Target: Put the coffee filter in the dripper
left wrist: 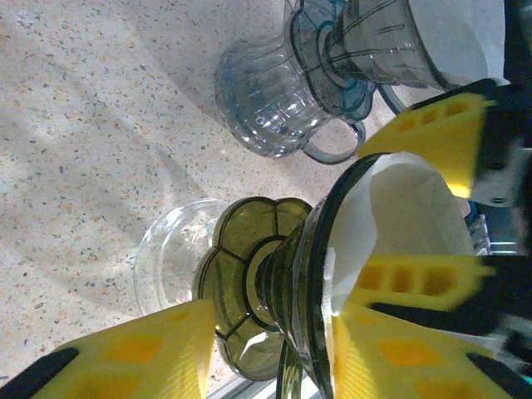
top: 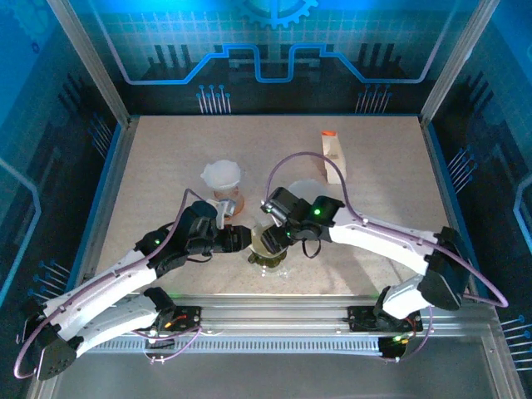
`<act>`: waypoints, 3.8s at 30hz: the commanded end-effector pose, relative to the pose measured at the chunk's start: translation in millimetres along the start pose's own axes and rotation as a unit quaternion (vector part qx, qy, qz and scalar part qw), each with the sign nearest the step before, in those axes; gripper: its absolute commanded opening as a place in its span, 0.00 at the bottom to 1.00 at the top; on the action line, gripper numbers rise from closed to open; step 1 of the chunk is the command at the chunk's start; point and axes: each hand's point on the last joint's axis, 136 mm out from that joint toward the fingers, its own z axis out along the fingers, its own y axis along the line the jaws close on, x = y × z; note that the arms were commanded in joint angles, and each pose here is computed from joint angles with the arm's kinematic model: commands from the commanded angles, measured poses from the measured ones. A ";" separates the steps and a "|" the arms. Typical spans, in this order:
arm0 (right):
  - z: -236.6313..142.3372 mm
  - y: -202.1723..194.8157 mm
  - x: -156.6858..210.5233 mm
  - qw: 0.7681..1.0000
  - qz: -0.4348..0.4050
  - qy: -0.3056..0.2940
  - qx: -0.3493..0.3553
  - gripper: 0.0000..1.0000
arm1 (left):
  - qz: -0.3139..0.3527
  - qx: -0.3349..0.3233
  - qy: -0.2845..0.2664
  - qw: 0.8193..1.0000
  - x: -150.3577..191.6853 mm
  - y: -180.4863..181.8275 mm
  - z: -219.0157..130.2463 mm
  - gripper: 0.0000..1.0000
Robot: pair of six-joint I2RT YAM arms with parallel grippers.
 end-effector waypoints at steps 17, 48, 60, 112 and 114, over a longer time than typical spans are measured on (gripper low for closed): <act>-39.8 -30.5 16.7 0.998 0.040 -0.043 0.038 0.64 | -0.016 -0.022 0.006 1.000 6.0 14.4 3.6 0.41; -40.9 -23.7 11.4 0.998 0.038 -0.055 0.022 0.65 | 0.010 -0.002 -0.026 1.000 -24.4 -7.0 5.4 0.64; -40.7 -23.6 11.7 0.997 0.038 -0.056 0.022 0.65 | -0.007 -0.019 -0.026 0.999 -19.7 4.2 4.0 0.54; -42.2 8.5 16.7 0.999 -0.001 -0.048 -0.006 0.71 | -0.020 -0.002 -0.006 1.000 0.2 9.4 -0.3 0.37; -49.8 7.3 9.7 0.998 -0.001 -0.064 -0.003 0.72 | -0.019 0.001 -0.006 1.000 0.1 8.3 -0.6 0.39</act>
